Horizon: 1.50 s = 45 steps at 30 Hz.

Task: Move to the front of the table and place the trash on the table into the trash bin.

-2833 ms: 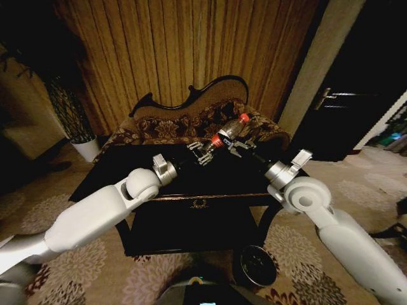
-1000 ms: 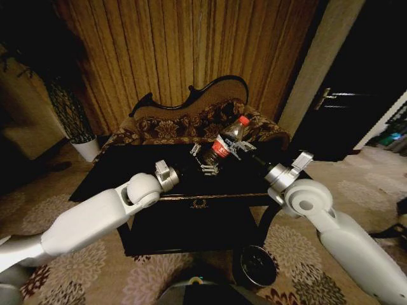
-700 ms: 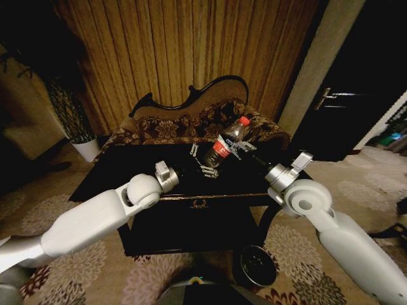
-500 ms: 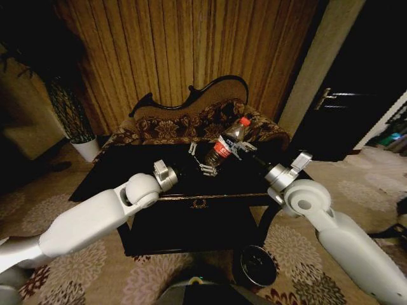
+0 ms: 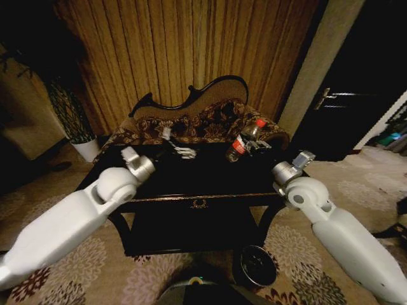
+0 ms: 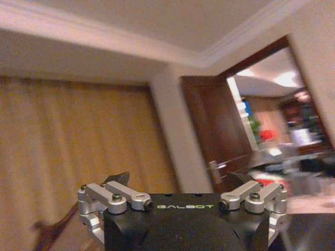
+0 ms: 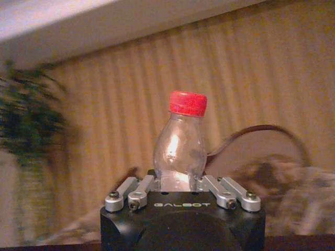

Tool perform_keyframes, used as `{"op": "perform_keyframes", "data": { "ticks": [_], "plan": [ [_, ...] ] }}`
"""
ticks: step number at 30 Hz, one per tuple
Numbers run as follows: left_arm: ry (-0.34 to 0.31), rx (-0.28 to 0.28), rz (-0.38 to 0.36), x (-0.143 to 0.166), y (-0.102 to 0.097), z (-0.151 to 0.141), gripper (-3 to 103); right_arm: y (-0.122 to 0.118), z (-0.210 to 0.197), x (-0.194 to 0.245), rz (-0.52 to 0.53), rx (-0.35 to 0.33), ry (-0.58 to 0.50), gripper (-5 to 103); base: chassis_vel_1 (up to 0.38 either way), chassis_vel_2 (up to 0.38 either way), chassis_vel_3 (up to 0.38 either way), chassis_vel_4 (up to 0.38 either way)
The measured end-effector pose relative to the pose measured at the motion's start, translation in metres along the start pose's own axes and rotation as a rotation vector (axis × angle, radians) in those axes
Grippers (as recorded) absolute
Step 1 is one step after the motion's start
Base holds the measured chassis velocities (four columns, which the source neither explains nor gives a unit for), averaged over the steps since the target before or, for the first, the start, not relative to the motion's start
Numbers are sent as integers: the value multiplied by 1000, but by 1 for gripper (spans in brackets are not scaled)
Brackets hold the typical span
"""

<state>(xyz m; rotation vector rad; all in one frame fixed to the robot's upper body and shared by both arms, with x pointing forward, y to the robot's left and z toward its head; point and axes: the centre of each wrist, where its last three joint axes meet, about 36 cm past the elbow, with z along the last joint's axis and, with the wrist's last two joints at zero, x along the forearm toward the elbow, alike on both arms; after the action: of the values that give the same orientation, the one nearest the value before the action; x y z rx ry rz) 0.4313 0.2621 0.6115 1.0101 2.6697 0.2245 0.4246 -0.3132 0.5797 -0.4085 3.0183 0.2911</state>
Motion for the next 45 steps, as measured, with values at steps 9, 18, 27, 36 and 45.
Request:
{"op": "perform_keyframes", "data": {
  "ticks": [9, 18, 27, 36, 45],
  "plan": [
    [40, 3, -311, 42, 43, -9, 100, -6, 5, 5, 146, 67, 2, 27, 0, 0, 0, 0],
    [129, 40, -664, 111, 85, -11, 100, -13, 16, 13, 191, 143, 49, 27, 0, 0, 0, 0],
    [243, 56, -771, 140, 99, -1, 100, -17, 19, 20, 215, 169, 88, 27, 0, 0, 0, 0],
    [245, 101, -771, 159, 96, 18, 100, -25, 23, 29, 251, 201, 121, 27, 0, 0, 0, 0],
    [221, 110, -741, 160, 95, 12, 100, -25, 21, 31, 253, 203, 116, 27, 0, 0, 0, 0]
  ]
}}
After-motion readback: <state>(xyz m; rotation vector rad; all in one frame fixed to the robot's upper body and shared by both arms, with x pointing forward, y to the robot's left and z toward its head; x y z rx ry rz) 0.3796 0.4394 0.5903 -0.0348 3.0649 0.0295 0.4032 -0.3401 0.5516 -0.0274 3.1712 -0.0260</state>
